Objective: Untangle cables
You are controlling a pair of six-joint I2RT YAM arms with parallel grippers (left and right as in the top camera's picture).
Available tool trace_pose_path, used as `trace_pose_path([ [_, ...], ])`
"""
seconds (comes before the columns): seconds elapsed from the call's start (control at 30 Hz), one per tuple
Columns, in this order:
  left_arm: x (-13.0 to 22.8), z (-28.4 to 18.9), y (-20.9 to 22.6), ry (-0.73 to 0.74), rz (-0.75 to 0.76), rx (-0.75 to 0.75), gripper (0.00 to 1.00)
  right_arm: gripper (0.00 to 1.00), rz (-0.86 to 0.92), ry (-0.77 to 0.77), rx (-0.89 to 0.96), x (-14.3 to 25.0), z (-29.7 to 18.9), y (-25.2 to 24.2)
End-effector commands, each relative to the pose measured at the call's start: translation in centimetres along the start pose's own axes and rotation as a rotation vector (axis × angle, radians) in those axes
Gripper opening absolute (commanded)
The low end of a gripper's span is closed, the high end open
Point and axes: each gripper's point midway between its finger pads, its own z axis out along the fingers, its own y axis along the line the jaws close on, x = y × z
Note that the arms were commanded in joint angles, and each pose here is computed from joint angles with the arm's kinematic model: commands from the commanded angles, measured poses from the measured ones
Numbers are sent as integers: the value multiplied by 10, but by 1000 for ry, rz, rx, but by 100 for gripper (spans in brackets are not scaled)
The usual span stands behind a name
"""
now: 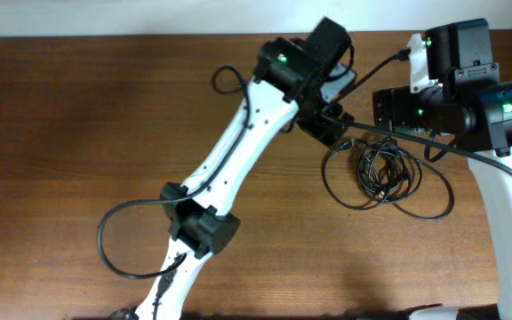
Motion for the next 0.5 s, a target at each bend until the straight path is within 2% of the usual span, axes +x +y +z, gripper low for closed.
trace_pose_path([
  [0.0, 13, 58, -26, 73, 37, 64, 99, 98, 12, -20, 14, -3, -6, -4],
  [0.07, 13, 80, -31, 69, 45, 57, 99, 99, 9, -19, 14, -3, -6, -4],
  [0.17, -13, 88, -9, -49, -57, -126, 99, 98, 1, -16, 14, -2, -6, -4],
  [0.2, -21, 88, -7, -83, -70, -144, 99, 98, 1, -16, 14, -2, -6, -4],
  [0.3, -27, 96, -15, -110, -79, -134, 99, 99, -6, -16, 14, -2, -6, -4],
  [0.47, -13, 143, -35, -71, -35, -121, 99, 98, -14, -11, 14, -1, -6, -4],
])
